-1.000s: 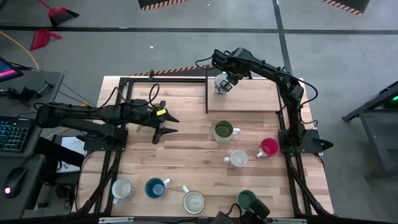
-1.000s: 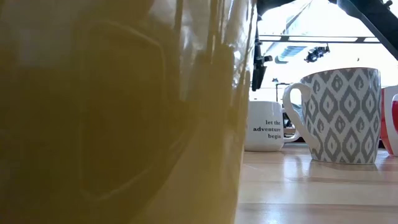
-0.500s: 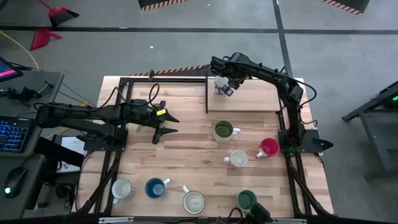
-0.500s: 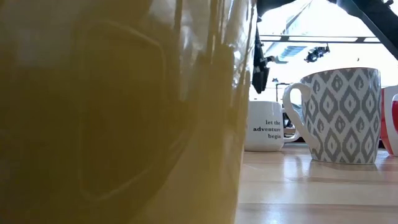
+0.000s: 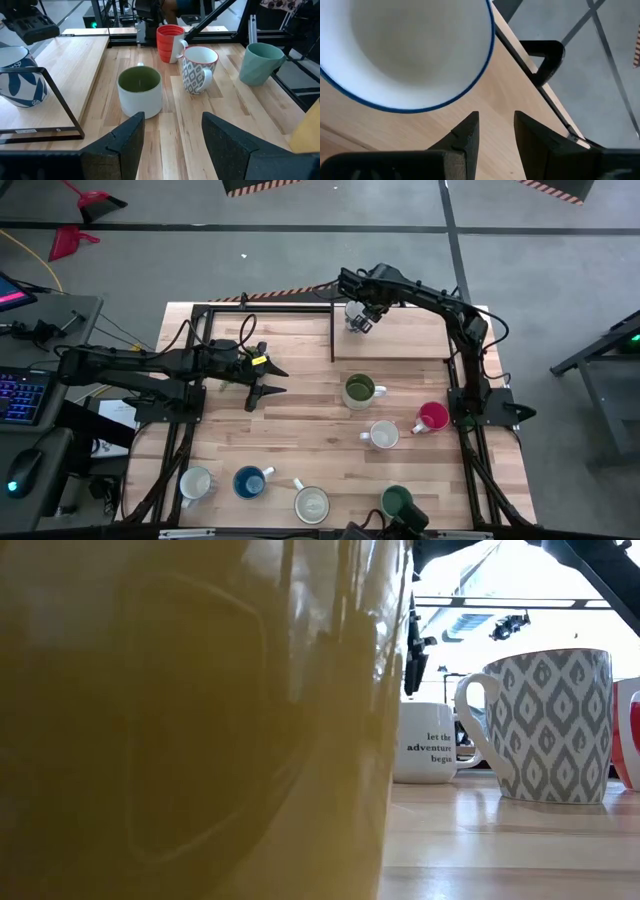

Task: Place coffee mugs
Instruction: Put the white blue mug on the shelf

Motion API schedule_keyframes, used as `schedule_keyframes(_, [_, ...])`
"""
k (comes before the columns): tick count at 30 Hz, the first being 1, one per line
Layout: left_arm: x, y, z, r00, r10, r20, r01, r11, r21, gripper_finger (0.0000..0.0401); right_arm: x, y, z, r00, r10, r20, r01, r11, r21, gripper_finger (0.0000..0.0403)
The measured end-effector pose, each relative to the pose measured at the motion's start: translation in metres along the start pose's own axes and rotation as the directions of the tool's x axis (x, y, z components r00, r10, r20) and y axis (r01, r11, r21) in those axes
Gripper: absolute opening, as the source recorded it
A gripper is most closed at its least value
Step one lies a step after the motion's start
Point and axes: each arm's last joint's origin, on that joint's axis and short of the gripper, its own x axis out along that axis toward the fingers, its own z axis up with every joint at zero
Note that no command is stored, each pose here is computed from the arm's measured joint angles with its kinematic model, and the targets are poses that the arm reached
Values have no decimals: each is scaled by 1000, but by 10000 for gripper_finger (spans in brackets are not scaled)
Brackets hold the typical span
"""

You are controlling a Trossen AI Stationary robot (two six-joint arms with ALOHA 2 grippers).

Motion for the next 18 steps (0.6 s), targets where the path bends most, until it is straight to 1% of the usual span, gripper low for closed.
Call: schedule_keyframes(18, [0, 0, 0, 1000, 0, 0, 0, 1000, 0, 186, -1, 3, 11, 993, 67, 100, -67, 998, -3, 103])
